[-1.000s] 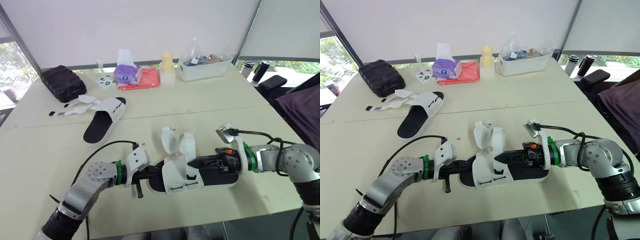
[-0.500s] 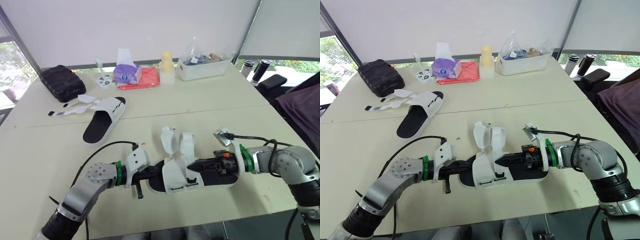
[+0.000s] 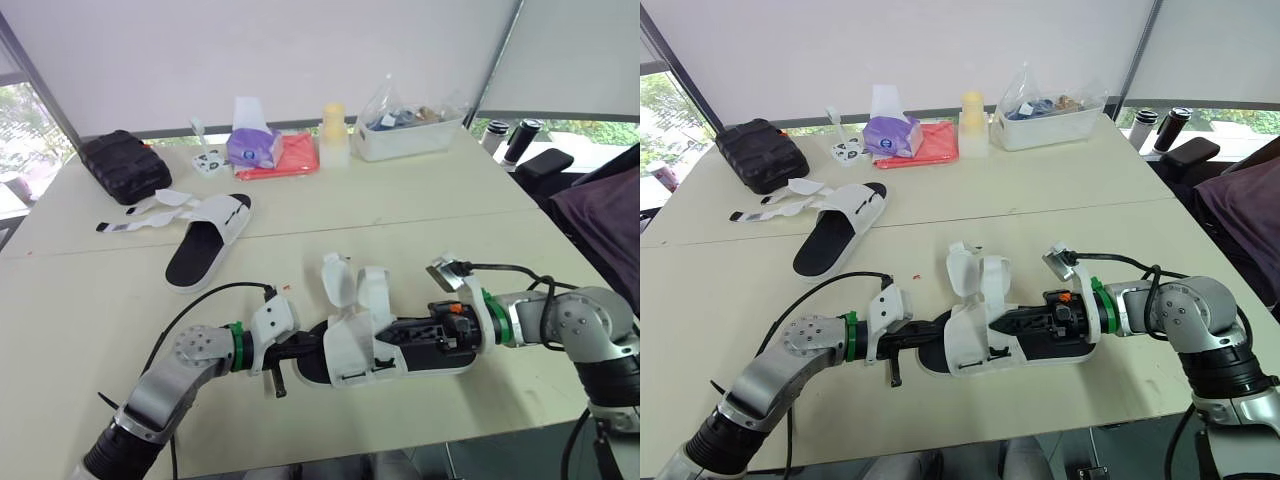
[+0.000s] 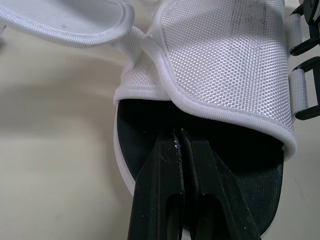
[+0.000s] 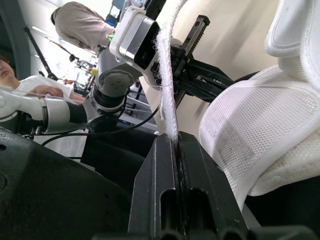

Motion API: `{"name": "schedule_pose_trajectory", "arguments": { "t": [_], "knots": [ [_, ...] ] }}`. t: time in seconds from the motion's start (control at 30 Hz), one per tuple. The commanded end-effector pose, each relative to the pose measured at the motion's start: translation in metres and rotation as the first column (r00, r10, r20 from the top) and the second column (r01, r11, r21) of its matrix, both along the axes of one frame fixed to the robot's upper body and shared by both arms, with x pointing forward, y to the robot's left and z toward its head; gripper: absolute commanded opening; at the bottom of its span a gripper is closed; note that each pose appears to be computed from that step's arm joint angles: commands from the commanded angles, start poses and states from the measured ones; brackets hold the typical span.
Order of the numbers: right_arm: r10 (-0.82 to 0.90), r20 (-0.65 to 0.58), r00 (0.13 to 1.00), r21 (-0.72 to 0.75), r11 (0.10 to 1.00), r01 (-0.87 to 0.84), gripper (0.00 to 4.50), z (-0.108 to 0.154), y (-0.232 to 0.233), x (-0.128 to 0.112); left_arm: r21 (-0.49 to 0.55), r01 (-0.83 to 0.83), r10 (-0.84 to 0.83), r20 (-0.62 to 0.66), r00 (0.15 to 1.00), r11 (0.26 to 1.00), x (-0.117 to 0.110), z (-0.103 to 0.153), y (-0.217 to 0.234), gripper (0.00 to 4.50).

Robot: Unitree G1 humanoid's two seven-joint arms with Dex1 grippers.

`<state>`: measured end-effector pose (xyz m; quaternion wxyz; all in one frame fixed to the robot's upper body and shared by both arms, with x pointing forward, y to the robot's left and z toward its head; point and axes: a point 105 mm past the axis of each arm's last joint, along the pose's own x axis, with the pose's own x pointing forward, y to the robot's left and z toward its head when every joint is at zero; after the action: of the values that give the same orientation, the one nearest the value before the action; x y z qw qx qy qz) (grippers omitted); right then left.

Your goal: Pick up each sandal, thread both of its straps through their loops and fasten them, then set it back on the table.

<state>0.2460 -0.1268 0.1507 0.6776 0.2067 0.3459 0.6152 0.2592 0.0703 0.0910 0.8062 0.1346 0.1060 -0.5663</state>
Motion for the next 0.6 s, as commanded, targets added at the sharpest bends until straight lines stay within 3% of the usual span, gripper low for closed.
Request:
{"name": "schedule_pose_trajectory", "arguments": {
  "t": [0.03, 0.3, 0.6],
  "knots": [
    [0.011, 0.036, 0.999, -0.023, 1.0, -0.01, 0.02, -0.002, 0.0, -0.003, 0.002, 0.003, -0.003, 0.012, 1.0, 1.0, -0.001, 0.002, -0.001, 0.12],
    [0.043, 0.083, 0.996, -0.113, 0.993, -0.033, 0.02, -0.022, -0.001, -0.009, 0.0, 0.002, -0.002, 0.014, 1.0, 1.0, -0.001, 0.002, -0.001, 0.12],
    [0.128, 0.249, 0.96, -0.235, 0.97, -0.069, 0.02, -0.028, -0.002, -0.008, -0.004, -0.001, 0.001, 0.01, 1.0, 1.0, -0.002, 0.002, -0.002, 0.12]
  ]
}}
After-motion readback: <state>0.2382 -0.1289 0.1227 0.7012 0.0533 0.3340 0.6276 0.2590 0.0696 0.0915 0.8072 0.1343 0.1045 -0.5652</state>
